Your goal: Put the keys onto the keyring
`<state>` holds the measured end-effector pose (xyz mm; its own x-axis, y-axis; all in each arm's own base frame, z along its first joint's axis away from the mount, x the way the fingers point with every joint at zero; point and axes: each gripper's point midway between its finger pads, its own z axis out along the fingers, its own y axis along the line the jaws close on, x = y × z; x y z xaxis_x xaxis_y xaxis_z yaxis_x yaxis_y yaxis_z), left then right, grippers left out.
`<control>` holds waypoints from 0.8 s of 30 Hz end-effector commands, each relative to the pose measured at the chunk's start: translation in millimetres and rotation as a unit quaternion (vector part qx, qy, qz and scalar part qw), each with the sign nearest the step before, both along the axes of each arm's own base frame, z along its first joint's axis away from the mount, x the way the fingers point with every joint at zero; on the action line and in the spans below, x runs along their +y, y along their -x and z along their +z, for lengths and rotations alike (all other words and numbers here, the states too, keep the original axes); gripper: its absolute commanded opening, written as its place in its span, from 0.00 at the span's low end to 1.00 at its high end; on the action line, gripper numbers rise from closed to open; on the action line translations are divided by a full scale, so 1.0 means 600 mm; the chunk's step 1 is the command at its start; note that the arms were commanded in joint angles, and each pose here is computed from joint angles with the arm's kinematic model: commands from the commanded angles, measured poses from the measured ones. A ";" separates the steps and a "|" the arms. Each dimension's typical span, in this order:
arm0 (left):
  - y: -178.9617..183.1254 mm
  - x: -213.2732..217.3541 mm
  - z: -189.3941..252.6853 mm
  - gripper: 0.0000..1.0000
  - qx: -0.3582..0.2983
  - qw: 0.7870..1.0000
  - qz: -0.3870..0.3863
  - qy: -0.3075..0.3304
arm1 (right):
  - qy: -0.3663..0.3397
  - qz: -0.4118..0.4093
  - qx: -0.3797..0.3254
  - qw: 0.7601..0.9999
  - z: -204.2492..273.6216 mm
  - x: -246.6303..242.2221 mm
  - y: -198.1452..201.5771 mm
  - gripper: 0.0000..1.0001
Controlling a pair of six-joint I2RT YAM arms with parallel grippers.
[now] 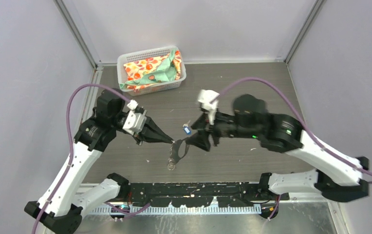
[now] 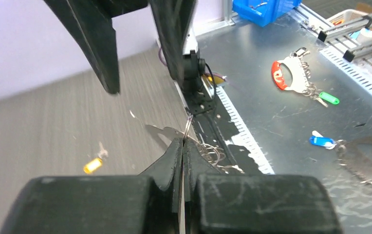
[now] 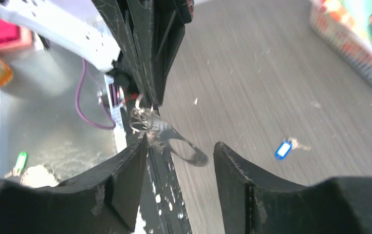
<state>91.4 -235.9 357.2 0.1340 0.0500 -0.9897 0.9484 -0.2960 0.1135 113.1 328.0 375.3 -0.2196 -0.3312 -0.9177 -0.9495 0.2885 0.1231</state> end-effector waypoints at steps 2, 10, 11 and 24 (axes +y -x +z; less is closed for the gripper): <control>0.037 0.006 0.077 0.00 -0.152 0.981 -0.067 0.100 | -0.205 -0.036 -0.093 0.974 0.139 -0.068 0.007 0.61; 0.074 0.020 0.102 0.00 -0.234 0.955 -0.114 0.144 | -0.249 -0.026 -0.119 0.961 0.157 -0.098 0.025 0.62; 0.076 0.021 0.103 0.00 -0.234 0.954 -0.116 0.144 | -0.247 -0.025 -0.119 0.962 0.155 -0.096 0.026 0.63; 0.069 0.017 0.104 0.00 -0.180 0.971 -0.102 0.120 | -0.195 -0.069 -0.141 0.968 0.111 -0.081 -0.019 0.64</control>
<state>53.5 -226.7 409.2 0.4591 -0.2304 -0.8580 0.7669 -0.3849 0.5136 104.4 287.5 437.7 -0.0311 0.0533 -0.9981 -0.9548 0.2938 0.0455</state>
